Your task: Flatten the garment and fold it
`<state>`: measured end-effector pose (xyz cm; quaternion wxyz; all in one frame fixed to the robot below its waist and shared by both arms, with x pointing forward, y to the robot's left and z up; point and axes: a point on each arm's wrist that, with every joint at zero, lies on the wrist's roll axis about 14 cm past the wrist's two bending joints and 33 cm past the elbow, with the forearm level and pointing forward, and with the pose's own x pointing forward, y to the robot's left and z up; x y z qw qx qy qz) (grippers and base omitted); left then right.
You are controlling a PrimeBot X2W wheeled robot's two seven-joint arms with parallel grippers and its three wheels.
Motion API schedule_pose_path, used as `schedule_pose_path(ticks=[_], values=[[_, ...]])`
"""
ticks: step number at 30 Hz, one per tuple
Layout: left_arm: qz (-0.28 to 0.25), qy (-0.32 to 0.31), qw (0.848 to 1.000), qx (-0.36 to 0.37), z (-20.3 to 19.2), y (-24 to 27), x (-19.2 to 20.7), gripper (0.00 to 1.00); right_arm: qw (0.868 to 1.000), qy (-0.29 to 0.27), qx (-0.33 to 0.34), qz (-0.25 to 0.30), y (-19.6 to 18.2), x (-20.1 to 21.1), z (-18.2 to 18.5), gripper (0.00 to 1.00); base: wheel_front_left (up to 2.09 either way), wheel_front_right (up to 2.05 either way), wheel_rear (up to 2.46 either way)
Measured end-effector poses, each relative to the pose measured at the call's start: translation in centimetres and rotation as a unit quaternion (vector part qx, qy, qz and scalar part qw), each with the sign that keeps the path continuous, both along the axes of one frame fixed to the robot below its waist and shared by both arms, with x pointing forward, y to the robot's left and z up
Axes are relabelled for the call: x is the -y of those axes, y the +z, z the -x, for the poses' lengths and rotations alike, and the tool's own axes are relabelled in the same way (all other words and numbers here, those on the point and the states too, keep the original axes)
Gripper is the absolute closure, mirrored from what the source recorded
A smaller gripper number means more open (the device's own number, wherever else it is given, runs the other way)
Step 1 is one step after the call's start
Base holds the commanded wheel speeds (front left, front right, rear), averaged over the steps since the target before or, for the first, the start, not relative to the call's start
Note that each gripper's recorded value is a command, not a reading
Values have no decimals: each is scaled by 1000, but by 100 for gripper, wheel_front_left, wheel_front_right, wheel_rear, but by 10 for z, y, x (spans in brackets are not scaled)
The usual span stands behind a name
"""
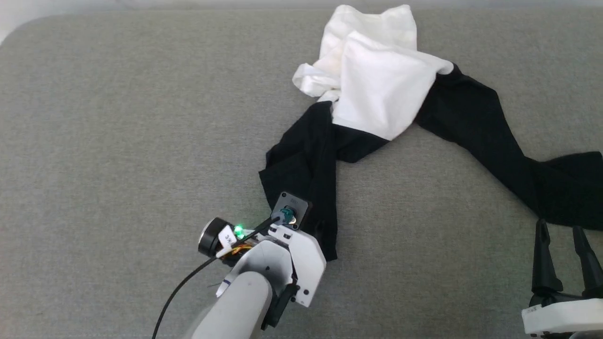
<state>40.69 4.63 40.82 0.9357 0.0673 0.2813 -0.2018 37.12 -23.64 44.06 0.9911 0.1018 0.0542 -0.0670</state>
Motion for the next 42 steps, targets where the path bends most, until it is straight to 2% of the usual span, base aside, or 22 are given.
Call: schedule_pose_path(ticks=[3,7,8,9,12,16,18,21,23,27,31,37,39,42], values=[[-30,13,999,-23,-2,-18,-5,0,1000,-10,-3,2,-2,6,2,0,0,0,0],[-24,19,999,-39,-8,-25,0,0,1000,-22,-5,4,-3,13,6,0,0,0,0],[-20,19,999,-42,-9,-25,2,15,1000,-24,-6,5,-3,15,8,0,0,0,0],[-17,19,999,-43,-10,-25,2,100,1000,-25,-6,5,-4,15,9,0,0,0,0],[-9,15,999,-46,-10,-25,7,100,1000,-28,-5,5,-2,17,11,0,0,0,0],[32,27,998,-51,-9,-18,9,100,1000,-29,1,4,1,18,11,0,0,0,0],[90,44,993,-61,-9,-6,11,100,1000,-27,5,4,4,16,10,0,0,0,0],[199,79,975,-53,-20,33,9,100,1000,-23,7,3,5,14,10,0,0,0,0],[225,95,970,-14,-35,67,-10,100,1000,-19,6,3,5,12,9,0,0,0,0],[219,172,958,68,-72,125,-96,100,1000,-9,1,1,1,6,5,0,0,0,0],[245,234,937,80,-94,151,-147,100,1000,-6,-11,0,-7,4,2,0,0,0,0],[166,345,920,83,-123,130,-227,100,999,-16,-35,3,-23,10,-1,0,0,0,0],[140,373,915,67,-128,108,-241,100,999,-23,-45,6,-30,15,-1,0,0,0,0],[137,402,904,50,-136,77,-245,100,998,-30,-59,8,-39,19,-1,0,0,0,0]])
